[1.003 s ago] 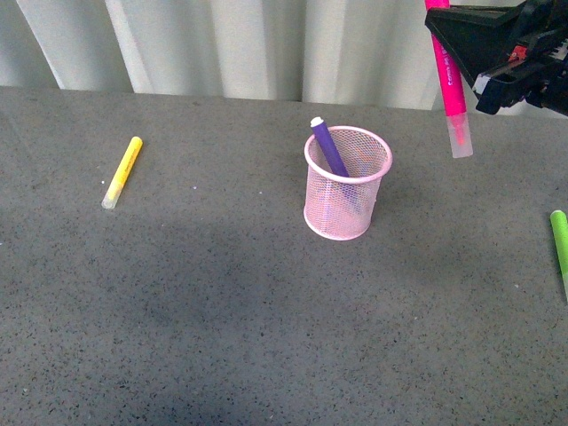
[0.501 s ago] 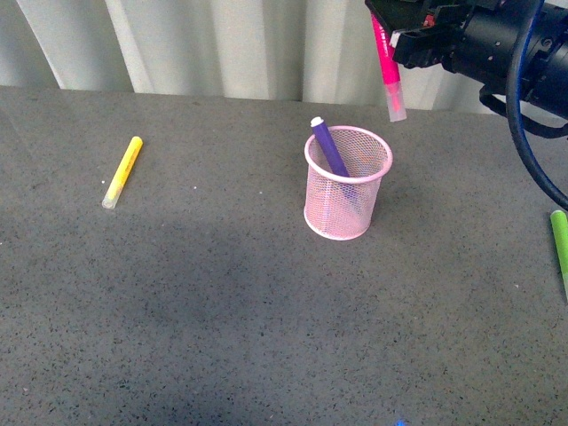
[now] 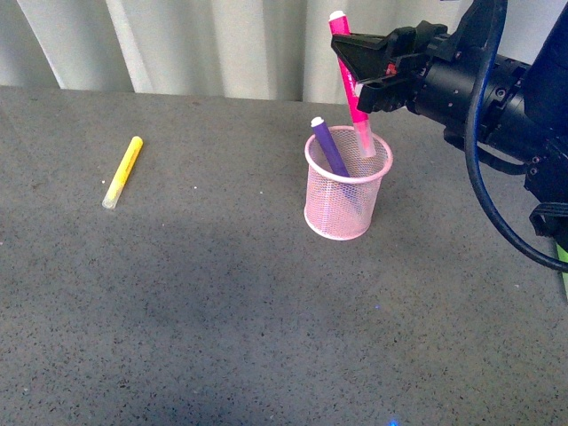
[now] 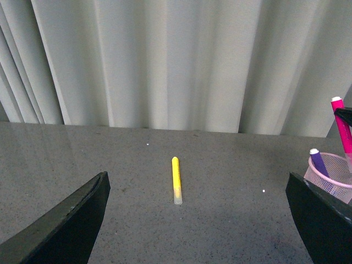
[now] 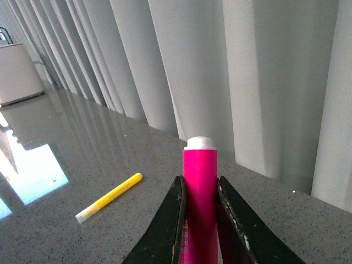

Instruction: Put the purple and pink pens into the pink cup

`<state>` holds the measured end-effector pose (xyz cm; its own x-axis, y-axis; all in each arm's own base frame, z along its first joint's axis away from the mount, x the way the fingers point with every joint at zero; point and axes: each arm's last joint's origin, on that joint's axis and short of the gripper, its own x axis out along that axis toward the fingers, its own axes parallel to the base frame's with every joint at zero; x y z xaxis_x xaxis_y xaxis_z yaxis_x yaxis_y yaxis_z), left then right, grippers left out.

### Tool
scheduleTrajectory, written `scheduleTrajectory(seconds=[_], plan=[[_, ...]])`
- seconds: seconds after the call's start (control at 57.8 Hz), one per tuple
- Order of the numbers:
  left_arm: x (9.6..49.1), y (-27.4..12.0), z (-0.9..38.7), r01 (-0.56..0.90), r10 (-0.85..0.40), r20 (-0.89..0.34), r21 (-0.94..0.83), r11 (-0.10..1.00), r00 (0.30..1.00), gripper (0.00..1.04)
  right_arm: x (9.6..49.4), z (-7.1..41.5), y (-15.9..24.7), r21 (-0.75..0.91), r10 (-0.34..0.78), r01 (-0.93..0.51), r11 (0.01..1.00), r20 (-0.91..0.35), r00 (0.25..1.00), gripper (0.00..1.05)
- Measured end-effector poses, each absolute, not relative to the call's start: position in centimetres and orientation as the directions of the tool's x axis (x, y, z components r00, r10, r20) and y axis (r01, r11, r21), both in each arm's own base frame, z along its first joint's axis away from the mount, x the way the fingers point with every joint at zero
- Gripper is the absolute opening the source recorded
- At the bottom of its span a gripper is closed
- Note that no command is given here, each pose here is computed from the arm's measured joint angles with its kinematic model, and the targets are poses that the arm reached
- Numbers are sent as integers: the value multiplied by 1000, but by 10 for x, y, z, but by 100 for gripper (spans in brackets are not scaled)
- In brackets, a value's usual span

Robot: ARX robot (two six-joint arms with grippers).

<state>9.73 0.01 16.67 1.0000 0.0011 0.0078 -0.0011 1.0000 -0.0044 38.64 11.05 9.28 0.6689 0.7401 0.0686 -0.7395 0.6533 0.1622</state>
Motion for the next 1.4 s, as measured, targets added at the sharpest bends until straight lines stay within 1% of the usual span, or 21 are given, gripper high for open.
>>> scheduleTrajectory(seconds=[0.622, 0.692, 0.726, 0.743, 0.795, 0.813, 0.847, 0.864, 0.882, 0.916, 0.968, 0.985, 1.003, 1.037, 1.089, 1.141, 1.228, 1.4], plan=[[97, 0, 167, -1, 1, 8, -4, 1000, 1000, 98, 386, 89, 111, 166, 740, -738, 654, 61, 669, 11], [97, 0, 167, -1, 1, 8, -4, 1000, 1000, 98, 386, 88, 111, 168, 740, -737, 655, 58, 670, 22], [97, 0, 167, -1, 1, 8, -4, 1000, 1000, 98, 386, 86, 111, 170, 740, -737, 654, 55, 670, 31], [97, 0, 167, -1, 1, 8, -4, 1000, 1000, 98, 386, 86, 111, 170, 740, -736, 655, 55, 671, 32], [97, 0, 167, -1, 1, 8, -4, 1000, 1000, 98, 386, 85, 111, 172, 740, -736, 655, 52, 671, 43], [97, 0, 167, -1, 1, 8, -4, 1000, 1000, 98, 386, 85, 111, 172, 740, -736, 655, 52, 671, 44], [97, 0, 167, -1, 1, 8, -4, 1000, 1000, 98, 386, 84, 111, 173, 739, -735, 656, 50, 672, 51], [97, 0, 167, -1, 1, 8, -4, 1000, 1000, 98, 386, 84, 111, 173, 739, -734, 656, 50, 672, 57], [97, 0, 167, -1, 1, 8, -4, 1000, 1000, 98, 386, 83, 111, 174, 739, -734, 656, 49, 672, 61], [97, 0, 167, -1, 1, 8, -4, 1000, 1000, 98, 386, 83, 111, 174, 739, -734, 657, 48, 672, 65], [97, 0, 167, -1, 1, 8, -4, 1000, 1000, 98, 386, 82, 111, 175, 739, -734, 657, 47, 672, 74], [97, 0, 167, -1, 1, 8, -4, 1000, 1000, 98, 386, 82, 111, 176, 739, -734, 657, 47, 672, 80], [97, 0, 167, -1, 1, 8, -4, 1000, 1000, 98, 386, 82, 111, 176, 739, -733, 657, 46, 672, 83], [97, 0, 167, -1, 1, 8, -4, 1000, 1000, 98, 386, 81, 111, 177, 738, -733, 657, 45, 673, 93], [97, 0, 167, -1, 1, 8, -4, 1000, 1000, 98, 386, 81, 111, 179, 738, -732, 657, 43, 673, 101], [97, 0, 167, -1, 1, 8, -4, 1000, 1000, 98, 386, 81, 111, 179, 738, -732, 657, 43, 673, 96], [97, 0, 167, -1, 1, 8, -4, 1000, 1000, 98, 386, 81, 111, 179, 738, -732, 657, 43, 673, 99], [97, 0, 167, -1, 1, 8, -4, 1000, 1000, 98, 386, 81, 111, 179, 738, -732, 657, 43, 673, 98]])
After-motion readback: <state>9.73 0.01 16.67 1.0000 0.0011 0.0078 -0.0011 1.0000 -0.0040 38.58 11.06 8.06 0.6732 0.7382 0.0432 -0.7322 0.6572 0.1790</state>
